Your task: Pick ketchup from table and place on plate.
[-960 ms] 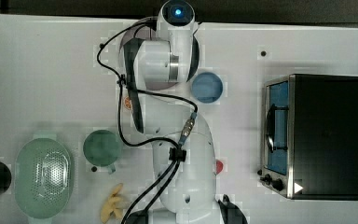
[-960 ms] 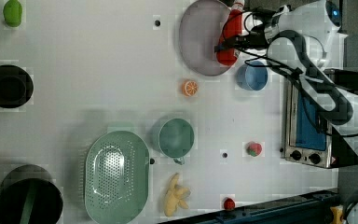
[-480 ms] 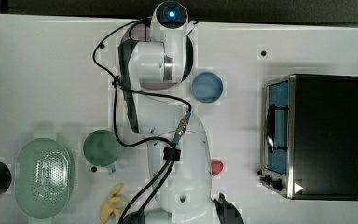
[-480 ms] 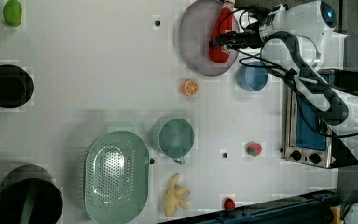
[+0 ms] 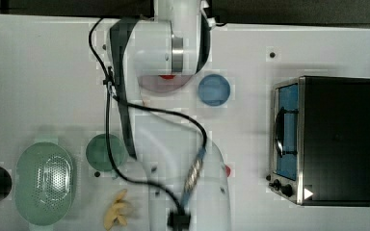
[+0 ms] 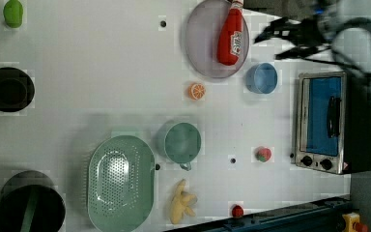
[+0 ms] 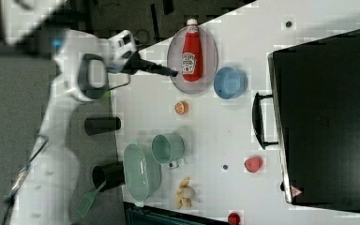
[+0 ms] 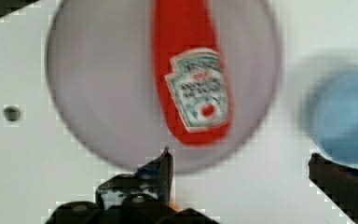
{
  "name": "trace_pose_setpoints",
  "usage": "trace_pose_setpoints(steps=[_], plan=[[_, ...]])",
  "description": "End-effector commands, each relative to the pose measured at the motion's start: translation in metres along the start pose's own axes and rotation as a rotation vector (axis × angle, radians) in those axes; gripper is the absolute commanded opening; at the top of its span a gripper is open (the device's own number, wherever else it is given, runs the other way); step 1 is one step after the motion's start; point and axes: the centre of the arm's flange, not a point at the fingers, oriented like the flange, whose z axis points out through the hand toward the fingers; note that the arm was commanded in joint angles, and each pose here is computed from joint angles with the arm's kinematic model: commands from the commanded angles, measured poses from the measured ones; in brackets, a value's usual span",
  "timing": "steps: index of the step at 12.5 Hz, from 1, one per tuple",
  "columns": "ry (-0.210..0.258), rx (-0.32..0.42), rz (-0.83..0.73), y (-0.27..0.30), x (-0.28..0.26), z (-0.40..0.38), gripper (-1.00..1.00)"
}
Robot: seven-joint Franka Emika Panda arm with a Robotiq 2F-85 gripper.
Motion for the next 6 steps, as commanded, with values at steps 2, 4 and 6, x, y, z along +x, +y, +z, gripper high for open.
trace_pose_setpoints(steps=[2, 4, 6], plan=[[0.087, 0.032, 0.269, 0.062, -0.028, -0.159, 1.00], [0.086, 0.024, 0.285, 0.083, -0.055, -0.200, 1.00], [0.100, 0.031, 0.297, 0.100, -0.080, -0.228, 1.00]])
